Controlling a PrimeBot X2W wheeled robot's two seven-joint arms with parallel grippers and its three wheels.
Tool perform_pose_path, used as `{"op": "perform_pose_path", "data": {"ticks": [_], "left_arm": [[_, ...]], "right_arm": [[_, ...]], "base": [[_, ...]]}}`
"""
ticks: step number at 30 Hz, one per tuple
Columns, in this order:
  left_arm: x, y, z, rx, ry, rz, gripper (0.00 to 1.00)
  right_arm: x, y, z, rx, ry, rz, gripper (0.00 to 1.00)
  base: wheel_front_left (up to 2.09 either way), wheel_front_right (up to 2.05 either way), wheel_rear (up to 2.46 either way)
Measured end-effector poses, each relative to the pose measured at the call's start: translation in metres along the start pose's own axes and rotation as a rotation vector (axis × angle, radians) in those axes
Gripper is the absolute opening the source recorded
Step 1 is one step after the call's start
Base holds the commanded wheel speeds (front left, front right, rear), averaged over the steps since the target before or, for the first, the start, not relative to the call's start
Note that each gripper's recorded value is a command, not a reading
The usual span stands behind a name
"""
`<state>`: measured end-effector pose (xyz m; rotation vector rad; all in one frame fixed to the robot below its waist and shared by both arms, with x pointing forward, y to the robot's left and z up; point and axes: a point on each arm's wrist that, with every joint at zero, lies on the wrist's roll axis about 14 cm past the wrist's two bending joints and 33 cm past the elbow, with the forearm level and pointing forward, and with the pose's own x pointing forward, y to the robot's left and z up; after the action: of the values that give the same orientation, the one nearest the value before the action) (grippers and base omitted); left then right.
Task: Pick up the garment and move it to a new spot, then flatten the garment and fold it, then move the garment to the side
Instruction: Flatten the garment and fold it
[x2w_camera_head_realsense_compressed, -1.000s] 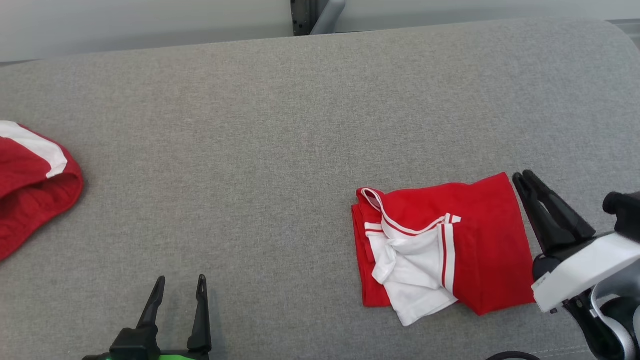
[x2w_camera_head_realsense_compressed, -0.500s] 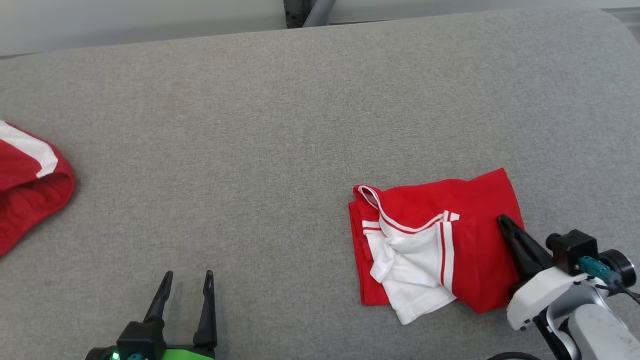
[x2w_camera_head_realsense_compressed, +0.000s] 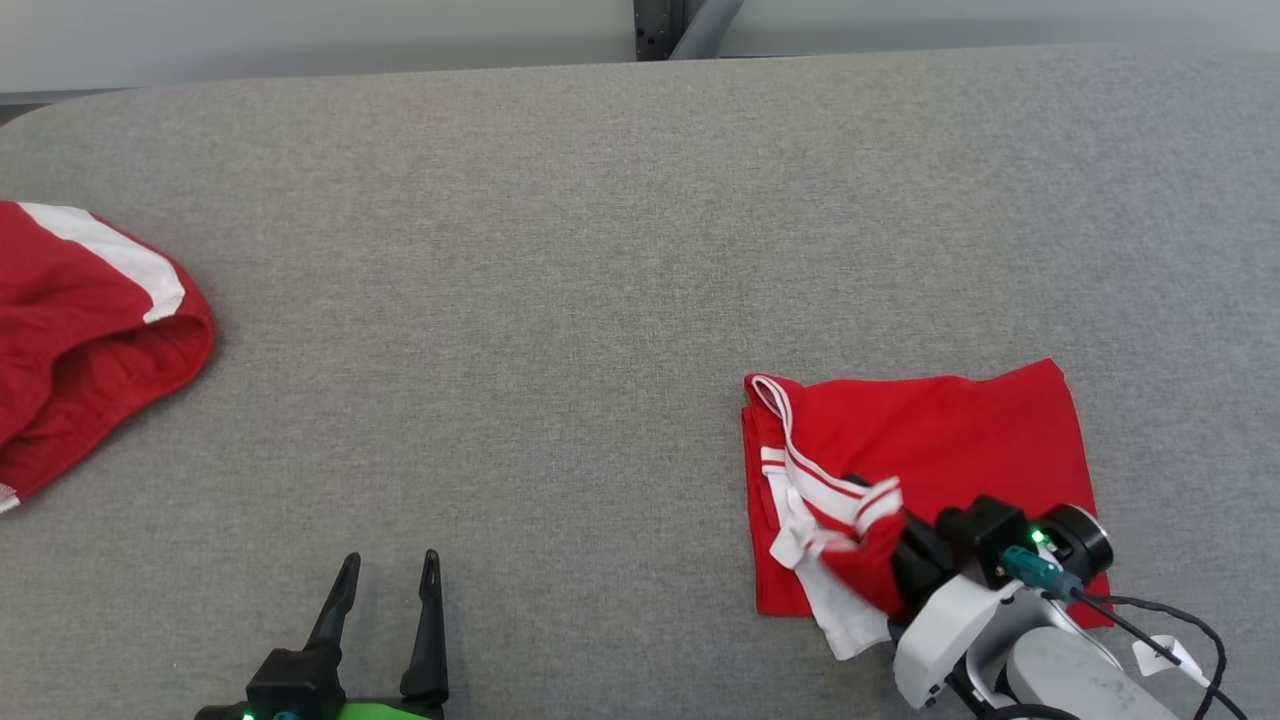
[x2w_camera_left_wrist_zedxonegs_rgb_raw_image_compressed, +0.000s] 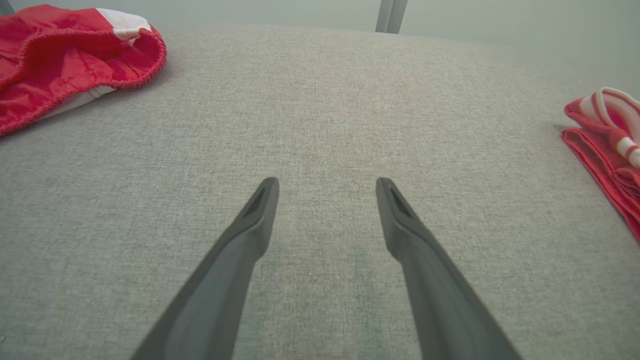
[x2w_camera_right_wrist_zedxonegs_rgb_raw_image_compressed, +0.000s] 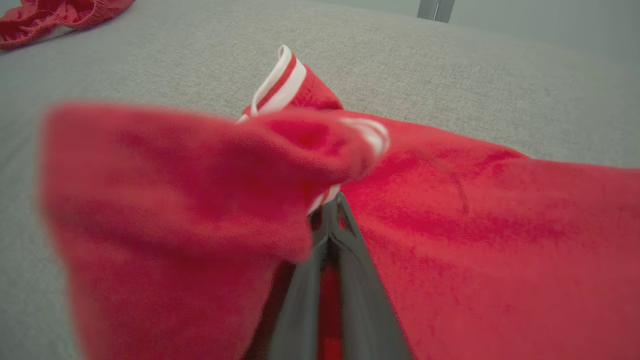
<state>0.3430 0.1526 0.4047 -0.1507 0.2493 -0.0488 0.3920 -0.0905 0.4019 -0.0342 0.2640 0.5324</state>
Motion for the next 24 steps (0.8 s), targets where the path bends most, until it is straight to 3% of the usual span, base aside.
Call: {"op": "perform_pose_path", "data": {"ticks": [9, 13, 16, 17, 18, 19, 24], "left_arm": [[-0.009, 0.009, 0.005, -0.005, -0.02, 0.04, 1.0], [-0.013, 0.01, 0.005, -0.01, -0.022, 0.05, 1.0], [-0.014, 0.009, 0.009, -0.011, -0.036, 0.047, 1.0], [-0.015, 0.01, 0.012, -0.012, -0.044, 0.048, 1.0], [-0.015, 0.01, 0.014, -0.012, -0.053, 0.051, 1.0], [-0.016, 0.011, 0.017, -0.012, -0.062, 0.056, 1.0], [-0.023, 0.012, 0.023, -0.016, -0.087, 0.062, 1.0]], "right_arm": [[-0.001, 0.054, 0.001, -0.024, -0.005, 0.16, 0.0], [-0.002, 0.056, 0.011, -0.025, -0.034, 0.166, 0.0], [-0.004, 0.036, 0.032, -0.025, -0.101, 0.099, 0.0], [-0.007, 0.026, 0.041, -0.03, -0.129, 0.064, 0.35], [-0.011, 0.018, 0.049, -0.037, -0.158, 0.031, 0.87], [-0.017, 0.01, 0.055, -0.044, -0.182, -0.004, 1.0], [-0.056, -0.027, 0.075, -0.044, -0.273, -0.205, 1.0]], "base": [[0.0, 0.0, 0.0], [0.0, 0.0, 0.0], [0.0, 0.0, 0.0], [0.0, 0.0, 0.0], [0.0, 0.0, 0.0], [0.0, 0.0, 0.0], [0.0, 0.0, 0.0]]}}
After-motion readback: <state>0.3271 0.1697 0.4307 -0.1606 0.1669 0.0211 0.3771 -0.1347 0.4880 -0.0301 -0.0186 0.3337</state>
